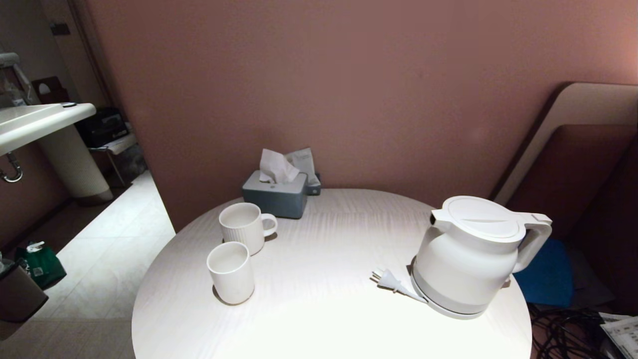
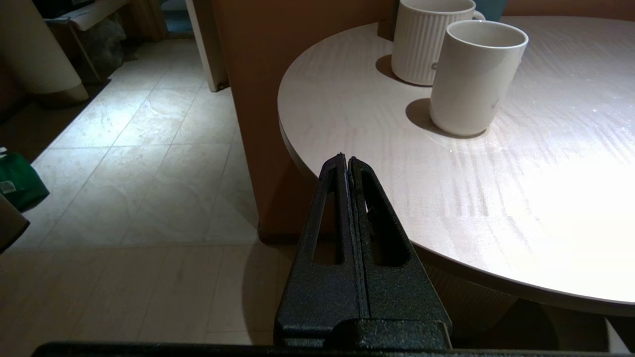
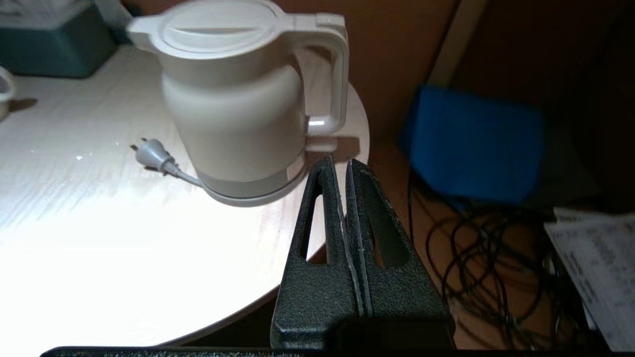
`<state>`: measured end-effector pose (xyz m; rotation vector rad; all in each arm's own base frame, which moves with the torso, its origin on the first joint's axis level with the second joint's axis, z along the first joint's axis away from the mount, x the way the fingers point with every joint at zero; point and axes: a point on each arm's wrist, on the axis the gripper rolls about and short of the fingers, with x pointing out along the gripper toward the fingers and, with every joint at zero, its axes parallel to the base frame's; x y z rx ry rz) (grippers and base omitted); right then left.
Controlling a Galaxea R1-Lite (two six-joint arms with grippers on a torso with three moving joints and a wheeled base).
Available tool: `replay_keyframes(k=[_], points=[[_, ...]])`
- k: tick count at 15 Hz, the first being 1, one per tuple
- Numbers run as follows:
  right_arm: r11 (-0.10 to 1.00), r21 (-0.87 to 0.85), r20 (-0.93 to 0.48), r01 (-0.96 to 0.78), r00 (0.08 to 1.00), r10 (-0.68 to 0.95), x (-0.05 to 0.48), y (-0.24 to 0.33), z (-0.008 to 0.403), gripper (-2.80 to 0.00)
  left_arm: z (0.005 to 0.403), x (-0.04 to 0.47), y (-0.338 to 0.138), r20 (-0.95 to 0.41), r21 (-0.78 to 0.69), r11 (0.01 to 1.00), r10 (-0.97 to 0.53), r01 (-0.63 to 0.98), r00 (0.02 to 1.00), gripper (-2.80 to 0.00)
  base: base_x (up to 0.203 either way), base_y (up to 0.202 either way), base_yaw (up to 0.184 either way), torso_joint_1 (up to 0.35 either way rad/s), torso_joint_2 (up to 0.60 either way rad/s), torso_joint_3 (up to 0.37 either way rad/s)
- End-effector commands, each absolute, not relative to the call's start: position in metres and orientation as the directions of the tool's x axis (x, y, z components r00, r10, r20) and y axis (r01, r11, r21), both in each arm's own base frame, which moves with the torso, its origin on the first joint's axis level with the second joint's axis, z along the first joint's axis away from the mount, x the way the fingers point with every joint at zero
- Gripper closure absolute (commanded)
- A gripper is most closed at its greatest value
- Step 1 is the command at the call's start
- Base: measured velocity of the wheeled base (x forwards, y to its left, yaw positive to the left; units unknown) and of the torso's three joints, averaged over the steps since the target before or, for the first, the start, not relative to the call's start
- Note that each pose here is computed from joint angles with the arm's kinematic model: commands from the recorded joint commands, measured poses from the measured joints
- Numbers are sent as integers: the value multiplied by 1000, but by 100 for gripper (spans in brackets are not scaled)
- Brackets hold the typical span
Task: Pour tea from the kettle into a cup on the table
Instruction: Pick up the kettle
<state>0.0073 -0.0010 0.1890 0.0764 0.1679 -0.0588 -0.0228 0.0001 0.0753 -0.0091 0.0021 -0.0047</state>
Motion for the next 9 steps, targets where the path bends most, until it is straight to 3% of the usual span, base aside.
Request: replay_keyframes(k=[1, 4, 6, 9], points=[[992, 69, -389, 107, 919, -72, 59, -2, 196, 0, 75, -23, 0, -3, -9, 1000, -6, 6, 1000, 0, 0, 0, 0, 0, 0, 0], [983, 66, -604, 172, 791, -98, 111, -4, 186, 0, 75, -23, 0, -3, -9, 1000, -6, 6, 1000, 0, 0, 0, 0, 0, 0, 0], [978, 74, -676, 197, 731, -96, 137, -5, 173, 0, 75, -23, 0, -3, -9, 1000, -5, 5, 1000, 0, 0, 0, 0, 0, 0, 0], [977, 117, -581, 180, 810, -80, 157, -5, 150, 0, 75, -23, 0, -3, -9, 1000, -5, 5, 1000, 0, 0, 0, 0, 0, 0, 0]])
